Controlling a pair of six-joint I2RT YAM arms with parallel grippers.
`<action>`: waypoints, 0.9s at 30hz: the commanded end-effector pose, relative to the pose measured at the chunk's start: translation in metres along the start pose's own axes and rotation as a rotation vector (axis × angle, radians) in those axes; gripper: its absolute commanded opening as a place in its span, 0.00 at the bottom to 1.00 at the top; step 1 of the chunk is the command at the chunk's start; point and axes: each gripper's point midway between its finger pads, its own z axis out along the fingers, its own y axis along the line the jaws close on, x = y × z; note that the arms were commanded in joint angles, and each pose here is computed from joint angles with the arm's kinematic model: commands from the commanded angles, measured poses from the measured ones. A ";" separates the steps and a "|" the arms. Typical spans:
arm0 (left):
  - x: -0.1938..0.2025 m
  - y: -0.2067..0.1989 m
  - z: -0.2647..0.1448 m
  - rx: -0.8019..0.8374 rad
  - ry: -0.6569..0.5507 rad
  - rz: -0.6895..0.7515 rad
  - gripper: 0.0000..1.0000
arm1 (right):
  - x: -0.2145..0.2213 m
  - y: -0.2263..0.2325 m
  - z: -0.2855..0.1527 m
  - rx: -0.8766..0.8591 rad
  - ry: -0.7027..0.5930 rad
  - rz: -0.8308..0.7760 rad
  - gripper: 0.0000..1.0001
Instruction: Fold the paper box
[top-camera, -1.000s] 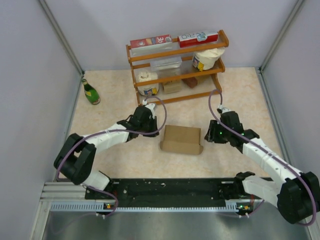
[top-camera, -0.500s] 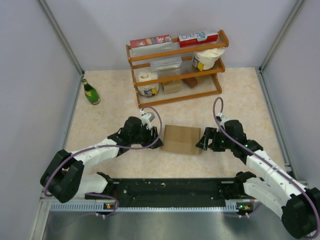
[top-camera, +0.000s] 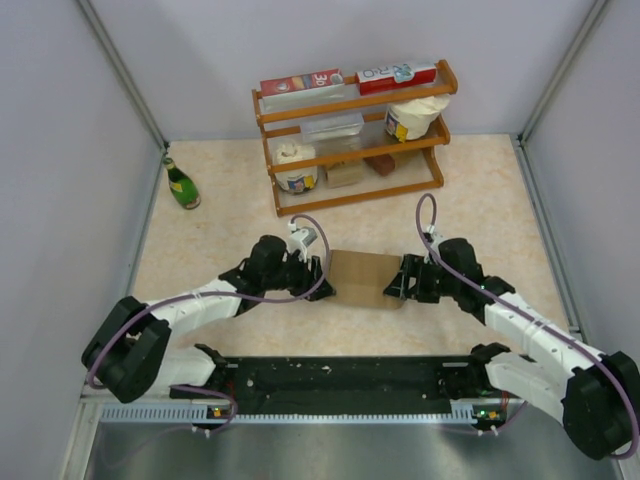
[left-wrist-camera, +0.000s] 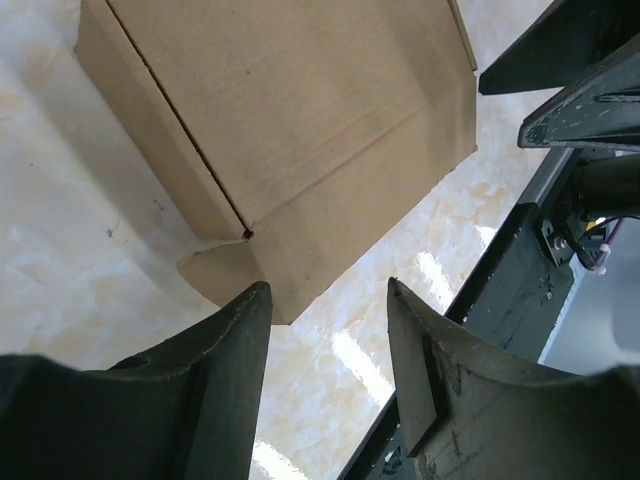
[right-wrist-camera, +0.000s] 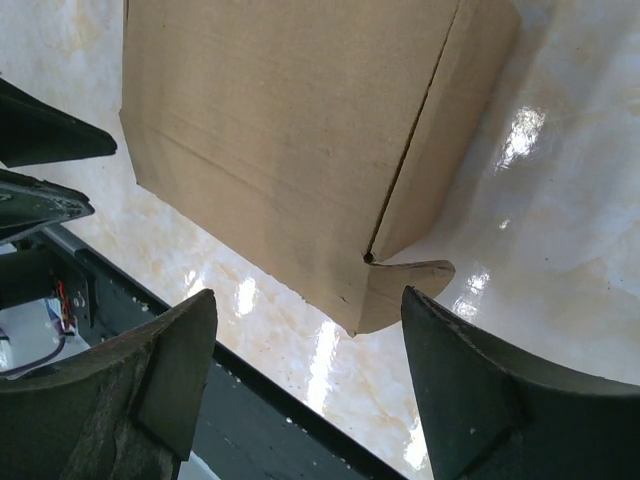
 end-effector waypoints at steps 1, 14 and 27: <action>-0.004 -0.002 0.007 0.008 0.007 0.025 0.54 | -0.007 0.008 0.003 -0.030 -0.030 -0.013 0.74; -0.019 0.021 0.012 -0.131 -0.031 0.027 0.72 | 0.001 0.001 0.010 -0.001 0.010 -0.017 0.79; -0.011 0.018 0.027 -0.069 0.021 0.022 0.73 | 0.004 0.000 0.015 -0.007 0.030 -0.015 0.79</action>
